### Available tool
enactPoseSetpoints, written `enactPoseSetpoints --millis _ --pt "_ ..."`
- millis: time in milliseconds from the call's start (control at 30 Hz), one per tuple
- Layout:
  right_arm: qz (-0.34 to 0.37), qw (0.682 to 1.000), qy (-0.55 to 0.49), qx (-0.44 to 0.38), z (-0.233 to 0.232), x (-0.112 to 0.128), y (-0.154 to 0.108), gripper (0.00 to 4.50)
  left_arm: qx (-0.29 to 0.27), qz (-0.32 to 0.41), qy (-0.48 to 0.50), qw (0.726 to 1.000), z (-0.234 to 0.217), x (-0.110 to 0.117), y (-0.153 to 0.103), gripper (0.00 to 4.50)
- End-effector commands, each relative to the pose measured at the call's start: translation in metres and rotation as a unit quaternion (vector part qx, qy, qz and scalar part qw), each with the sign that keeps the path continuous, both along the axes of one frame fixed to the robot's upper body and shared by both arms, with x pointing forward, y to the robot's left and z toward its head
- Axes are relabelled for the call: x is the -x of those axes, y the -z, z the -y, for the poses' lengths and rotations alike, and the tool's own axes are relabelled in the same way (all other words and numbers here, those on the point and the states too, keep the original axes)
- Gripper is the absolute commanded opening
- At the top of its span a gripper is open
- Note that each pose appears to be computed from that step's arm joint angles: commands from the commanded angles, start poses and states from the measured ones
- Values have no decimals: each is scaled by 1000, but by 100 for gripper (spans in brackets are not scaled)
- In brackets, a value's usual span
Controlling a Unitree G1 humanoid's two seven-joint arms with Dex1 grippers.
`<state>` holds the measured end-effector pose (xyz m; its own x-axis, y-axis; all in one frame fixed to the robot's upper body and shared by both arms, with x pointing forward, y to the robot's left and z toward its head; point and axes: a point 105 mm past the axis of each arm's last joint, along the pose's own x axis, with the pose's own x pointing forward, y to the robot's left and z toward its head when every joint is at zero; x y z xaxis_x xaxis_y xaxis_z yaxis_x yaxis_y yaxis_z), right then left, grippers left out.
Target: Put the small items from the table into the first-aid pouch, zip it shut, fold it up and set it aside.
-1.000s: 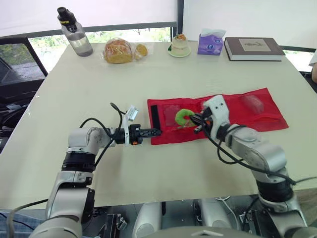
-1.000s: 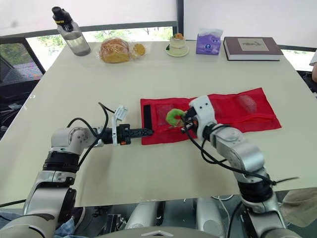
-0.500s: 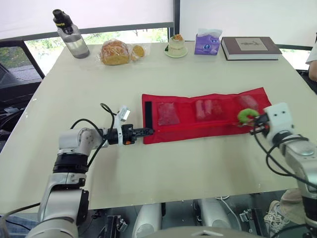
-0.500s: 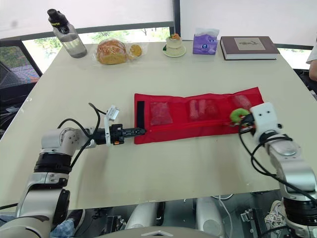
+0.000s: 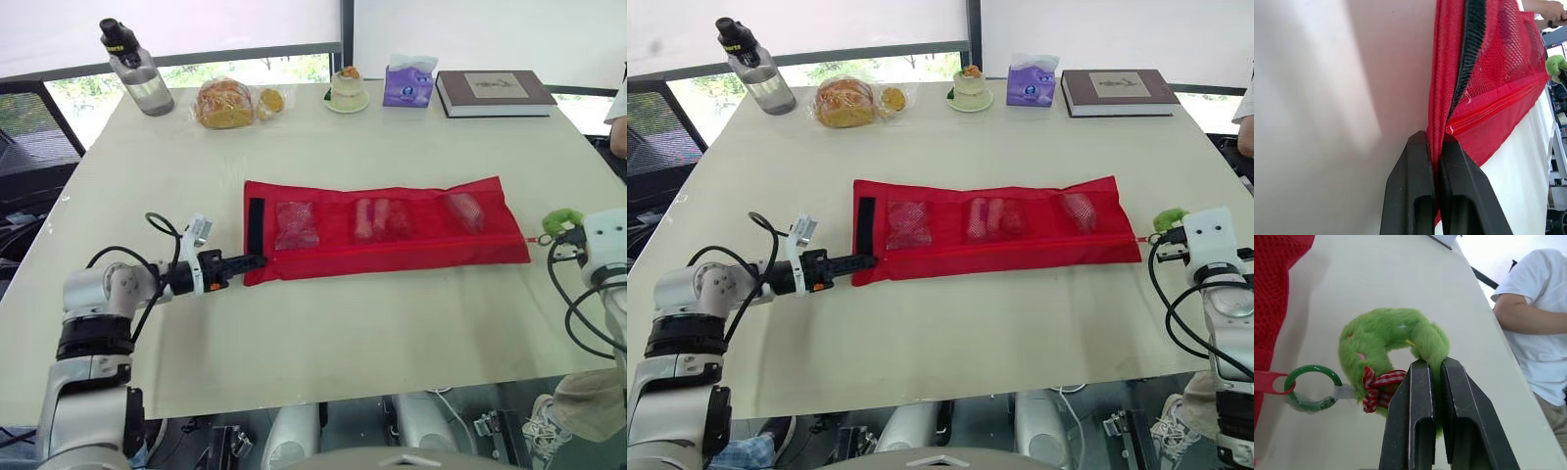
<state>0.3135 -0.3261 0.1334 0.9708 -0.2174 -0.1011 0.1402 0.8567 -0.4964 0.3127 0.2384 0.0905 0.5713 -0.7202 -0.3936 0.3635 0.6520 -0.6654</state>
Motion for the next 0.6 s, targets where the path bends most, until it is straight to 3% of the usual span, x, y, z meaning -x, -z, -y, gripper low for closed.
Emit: enactPoseSetpoints --millis 33,67,233,300,467,500,567,600 --pt "39 999 -1 -23 10 8 -25 71 -50 -3 -62 997 -35 4 -3 0" --pt "39 998 -14 -44 5 8 -24 105 -50 -2 -62 997 -35 4 -4 0" --pt "39 990 -52 -126 -9 23 -27 372 -48 2 -69 996 -42 9 -10 0" --pt "36 984 -62 -160 -14 33 -26 438 -48 1 -73 996 -46 13 -10 0" --pt "-9 952 -125 -279 -49 56 -15 438 -66 6 -73 995 -50 21 -11 0" --pt "-15 947 -128 -293 -54 60 -12 450 -70 13 -73 995 -50 20 -13 68" --pt "-22 940 -128 -315 -58 64 -9 450 -75 29 -77 994 -51 16 -17 131" --pt "-20 939 -122 -320 -57 66 -9 450 -80 44 -87 992 -53 11 -22 214"
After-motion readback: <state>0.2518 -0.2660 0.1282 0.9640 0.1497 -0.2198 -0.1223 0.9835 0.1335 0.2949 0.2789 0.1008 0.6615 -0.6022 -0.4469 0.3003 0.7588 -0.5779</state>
